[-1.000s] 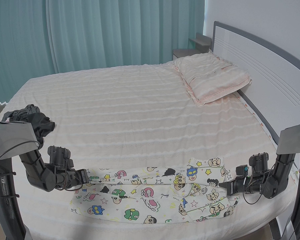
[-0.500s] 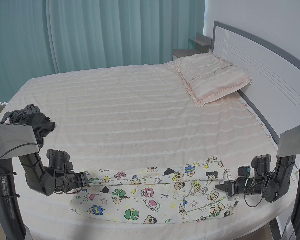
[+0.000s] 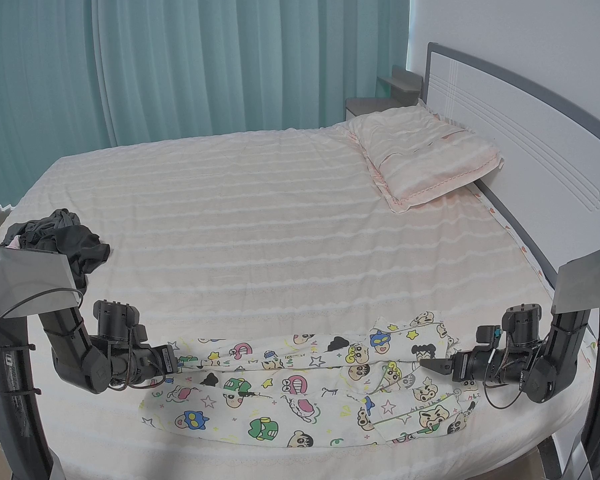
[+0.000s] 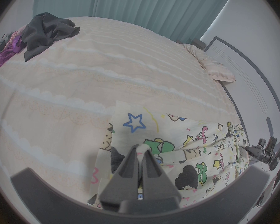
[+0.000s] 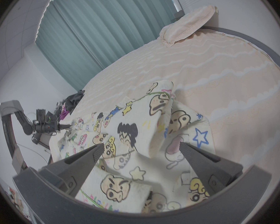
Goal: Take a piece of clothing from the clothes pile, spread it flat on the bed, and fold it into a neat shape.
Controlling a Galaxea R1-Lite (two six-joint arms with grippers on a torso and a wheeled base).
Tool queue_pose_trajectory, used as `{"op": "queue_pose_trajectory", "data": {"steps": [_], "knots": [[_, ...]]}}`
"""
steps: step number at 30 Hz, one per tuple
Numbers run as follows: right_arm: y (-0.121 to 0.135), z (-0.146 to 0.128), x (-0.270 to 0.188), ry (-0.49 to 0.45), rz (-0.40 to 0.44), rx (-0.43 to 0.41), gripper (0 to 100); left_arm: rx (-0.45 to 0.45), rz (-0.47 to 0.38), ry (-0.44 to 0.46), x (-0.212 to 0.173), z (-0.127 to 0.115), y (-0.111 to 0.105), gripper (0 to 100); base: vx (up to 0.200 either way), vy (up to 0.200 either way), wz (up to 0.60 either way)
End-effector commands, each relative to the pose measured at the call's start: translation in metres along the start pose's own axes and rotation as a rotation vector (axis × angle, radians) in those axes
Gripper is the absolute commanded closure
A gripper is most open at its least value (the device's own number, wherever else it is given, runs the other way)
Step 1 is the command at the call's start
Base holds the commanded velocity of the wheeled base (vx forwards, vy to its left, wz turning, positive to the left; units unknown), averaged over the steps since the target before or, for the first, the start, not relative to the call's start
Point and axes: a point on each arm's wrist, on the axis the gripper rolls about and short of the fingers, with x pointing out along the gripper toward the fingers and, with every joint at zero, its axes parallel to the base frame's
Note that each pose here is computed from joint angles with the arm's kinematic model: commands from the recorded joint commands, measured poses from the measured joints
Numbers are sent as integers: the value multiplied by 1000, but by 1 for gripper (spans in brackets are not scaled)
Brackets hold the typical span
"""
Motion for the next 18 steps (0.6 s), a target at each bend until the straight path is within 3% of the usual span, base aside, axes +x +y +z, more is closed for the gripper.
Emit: {"op": "queue_pose_trajectory", "data": {"steps": [1,12,13,18], "knots": [[4,6,6,-23,17,29,0,-2,2,5,1,-1,1,100,0,0,0],[7,5,20,-5,23,51,0,-3,1,1,1,0,0,100,0,0,0],[6,4,20,0,20,53,100,-3,1,2,1,0,0,100,0,0,0],[4,5,19,-4,9,59,100,-1,1,1,1,0,0,100,0,0,0]]}}
